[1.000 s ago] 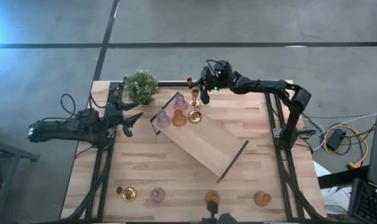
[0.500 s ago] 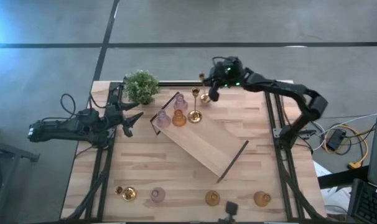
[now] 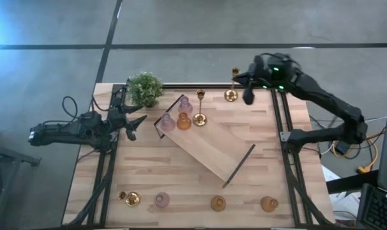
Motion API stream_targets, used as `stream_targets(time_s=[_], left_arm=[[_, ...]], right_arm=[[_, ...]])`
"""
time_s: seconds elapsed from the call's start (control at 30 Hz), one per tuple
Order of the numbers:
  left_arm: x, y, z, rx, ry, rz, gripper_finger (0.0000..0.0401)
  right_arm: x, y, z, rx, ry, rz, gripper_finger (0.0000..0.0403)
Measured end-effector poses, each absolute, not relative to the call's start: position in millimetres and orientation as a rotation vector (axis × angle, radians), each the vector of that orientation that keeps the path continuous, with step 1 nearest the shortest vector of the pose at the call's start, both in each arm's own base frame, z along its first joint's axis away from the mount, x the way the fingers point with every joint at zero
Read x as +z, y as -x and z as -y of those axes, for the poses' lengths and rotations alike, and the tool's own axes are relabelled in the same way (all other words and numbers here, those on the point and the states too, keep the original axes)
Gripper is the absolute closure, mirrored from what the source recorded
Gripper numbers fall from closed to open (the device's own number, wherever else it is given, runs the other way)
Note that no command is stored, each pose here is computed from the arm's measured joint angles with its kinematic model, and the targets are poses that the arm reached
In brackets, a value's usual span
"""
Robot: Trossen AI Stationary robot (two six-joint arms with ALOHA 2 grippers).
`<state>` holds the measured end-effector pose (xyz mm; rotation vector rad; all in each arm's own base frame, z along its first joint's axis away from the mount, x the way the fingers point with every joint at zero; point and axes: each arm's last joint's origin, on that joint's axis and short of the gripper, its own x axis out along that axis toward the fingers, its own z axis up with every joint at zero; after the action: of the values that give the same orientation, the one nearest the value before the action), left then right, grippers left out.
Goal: Pick & Place candle stick holders
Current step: Put the top gold candle holder on the shelf
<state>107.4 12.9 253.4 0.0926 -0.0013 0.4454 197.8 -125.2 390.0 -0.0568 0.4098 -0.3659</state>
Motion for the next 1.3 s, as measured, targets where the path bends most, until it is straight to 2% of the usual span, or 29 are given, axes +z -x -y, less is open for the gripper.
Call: stream_targets(time_s=[0.23, 0.53, 0.7, 0.9, 1.3], left_arm=[[255, -107, -13, 0.447, -0.086, 0.018, 0.0183], [255, -107, -13, 0.446, -0.086, 0.018, 0.0183], [255, -107, -13, 0.447, -0.084, 0.018, 0.0183], [255, -107, -13, 0.446, -0.073, 0.020, 0.0183], [254, -107, -13, 0.442, -0.070, 0.013, 0.0183]], right_arm=[[424, -171, 70, -0.215, 0.021, -0.363, 0.0395], [432, -175, 8, 0.040, 0.030, -0.345, 0.0395], [417, -194, -20, 0.151, 0.027, -0.417, 0.0395], [410, -225, -44, 0.309, 0.058, -0.379, 0.0395], [394, -264, -49, 0.344, 0.079, -0.369, 0.0395]])
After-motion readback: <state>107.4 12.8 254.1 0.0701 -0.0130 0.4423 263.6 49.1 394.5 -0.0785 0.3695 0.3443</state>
